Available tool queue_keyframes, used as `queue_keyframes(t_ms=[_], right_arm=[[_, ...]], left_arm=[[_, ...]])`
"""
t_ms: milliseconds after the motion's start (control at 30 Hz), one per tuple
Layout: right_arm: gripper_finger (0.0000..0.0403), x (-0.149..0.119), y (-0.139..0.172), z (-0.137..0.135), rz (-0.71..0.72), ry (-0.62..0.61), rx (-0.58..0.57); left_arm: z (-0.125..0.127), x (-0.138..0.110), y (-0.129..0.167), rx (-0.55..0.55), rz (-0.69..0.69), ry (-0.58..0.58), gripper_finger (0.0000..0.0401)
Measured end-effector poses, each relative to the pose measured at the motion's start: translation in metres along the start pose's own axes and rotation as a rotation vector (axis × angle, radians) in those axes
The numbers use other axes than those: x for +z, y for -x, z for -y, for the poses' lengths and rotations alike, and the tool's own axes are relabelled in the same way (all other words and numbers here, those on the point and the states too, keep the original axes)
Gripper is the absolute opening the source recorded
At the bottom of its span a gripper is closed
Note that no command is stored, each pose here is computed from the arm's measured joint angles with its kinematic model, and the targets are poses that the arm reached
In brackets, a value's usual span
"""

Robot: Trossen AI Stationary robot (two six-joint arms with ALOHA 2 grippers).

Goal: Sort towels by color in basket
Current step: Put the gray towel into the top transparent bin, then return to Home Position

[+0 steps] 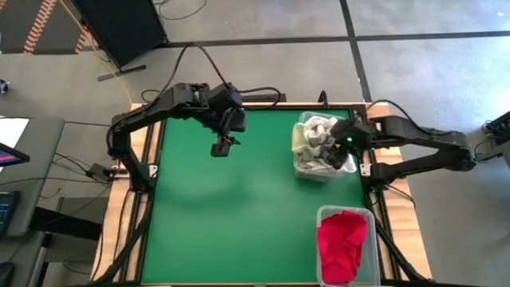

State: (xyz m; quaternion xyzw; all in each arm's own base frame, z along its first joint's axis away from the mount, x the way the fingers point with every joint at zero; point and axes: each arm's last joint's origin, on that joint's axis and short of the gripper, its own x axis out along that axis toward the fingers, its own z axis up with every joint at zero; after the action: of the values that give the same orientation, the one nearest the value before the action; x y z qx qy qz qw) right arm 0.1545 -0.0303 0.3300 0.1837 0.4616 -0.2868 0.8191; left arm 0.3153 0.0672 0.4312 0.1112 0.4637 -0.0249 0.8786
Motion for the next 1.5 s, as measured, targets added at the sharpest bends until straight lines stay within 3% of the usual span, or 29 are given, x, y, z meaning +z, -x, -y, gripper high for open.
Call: queue_keyframes(t_ms=[333,567,800,1067,1233,1500], right_arm=[[0.0226,-0.028,0.036,0.011,0.033,0.021,0.076],[0.0227,-0.036,0.065,0.018,0.262,0.093,0.257],[0.0227,-0.050,0.085,0.031,0.452,0.200,0.360],[0.0227,-0.081,0.071,0.050,0.582,0.193,0.453],[0.0227,-0.100,0.052,0.058,0.687,0.210,0.520],[0.0227,-0.124,0.034,0.073,0.810,0.217,0.599]], left_arm=[[0.006,-0.012,0.016,0.016,0.041,-0.006,0.0197],[0.017,-0.030,0.027,0.023,0.198,-0.042,0.0196],[0.036,-0.073,0.015,0.041,0.385,-0.059,0.0196],[0.059,-0.134,-0.017,0.111,0.597,-0.025,0.0196],[0.072,-0.162,-0.028,0.082,0.740,-0.017,0.0196],[0.084,-0.193,-0.044,0.070,0.799,0.030,0.0196]])
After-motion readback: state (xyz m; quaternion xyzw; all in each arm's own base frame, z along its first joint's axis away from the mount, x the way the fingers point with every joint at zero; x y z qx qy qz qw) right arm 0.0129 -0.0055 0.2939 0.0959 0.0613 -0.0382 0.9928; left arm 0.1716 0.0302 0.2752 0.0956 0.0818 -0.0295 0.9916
